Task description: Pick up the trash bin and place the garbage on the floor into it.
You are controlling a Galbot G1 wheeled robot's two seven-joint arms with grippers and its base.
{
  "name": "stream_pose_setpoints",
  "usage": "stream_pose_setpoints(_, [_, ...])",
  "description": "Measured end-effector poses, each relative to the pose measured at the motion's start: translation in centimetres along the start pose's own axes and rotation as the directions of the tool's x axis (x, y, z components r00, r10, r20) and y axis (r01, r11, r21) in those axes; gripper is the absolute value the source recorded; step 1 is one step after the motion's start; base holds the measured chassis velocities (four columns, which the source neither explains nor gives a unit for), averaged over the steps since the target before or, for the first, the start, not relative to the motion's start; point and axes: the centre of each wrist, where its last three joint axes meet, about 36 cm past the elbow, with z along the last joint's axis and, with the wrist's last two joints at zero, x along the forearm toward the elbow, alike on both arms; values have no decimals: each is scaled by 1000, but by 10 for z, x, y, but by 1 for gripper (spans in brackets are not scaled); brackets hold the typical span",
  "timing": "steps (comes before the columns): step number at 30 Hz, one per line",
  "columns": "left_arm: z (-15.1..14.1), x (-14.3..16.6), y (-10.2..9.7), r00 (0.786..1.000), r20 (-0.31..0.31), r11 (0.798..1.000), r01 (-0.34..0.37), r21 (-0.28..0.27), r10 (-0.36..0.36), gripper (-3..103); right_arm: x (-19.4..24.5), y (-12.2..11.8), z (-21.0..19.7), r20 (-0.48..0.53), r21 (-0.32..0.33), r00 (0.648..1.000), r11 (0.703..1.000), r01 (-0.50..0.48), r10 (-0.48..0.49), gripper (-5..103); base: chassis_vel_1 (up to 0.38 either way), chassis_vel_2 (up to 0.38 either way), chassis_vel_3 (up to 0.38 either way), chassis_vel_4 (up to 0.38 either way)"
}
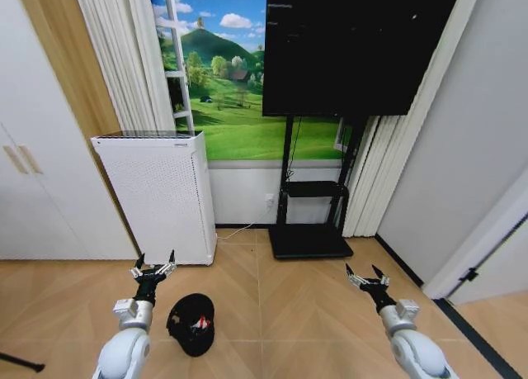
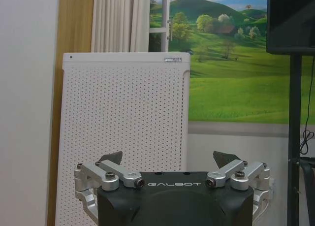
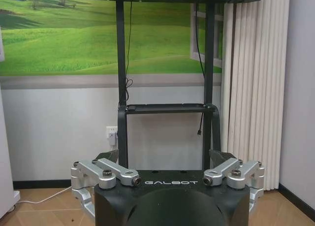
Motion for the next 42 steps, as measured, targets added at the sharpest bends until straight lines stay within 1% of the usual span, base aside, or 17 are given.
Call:
stream_pose_setpoints(10, [0, 0, 0, 1000, 0, 1000, 0, 0, 0, 100, 0, 0, 0, 0, 0, 1000, 1000, 0, 0, 100, 310, -322, -318, 320])
stream_pose_setpoints(38, [0, 0, 0, 1000, 0, 1000, 0, 0, 0, 100, 0, 0, 0, 0, 0, 1000, 1000, 0, 0, 100, 355, -362, -358, 350])
stream_pose_setpoints(42, [0, 0, 0, 1000, -1, 1000, 0, 0, 0, 100, 0, 0, 0, 0, 0, 1000, 1000, 0, 0, 100, 210, -240, -238, 230])
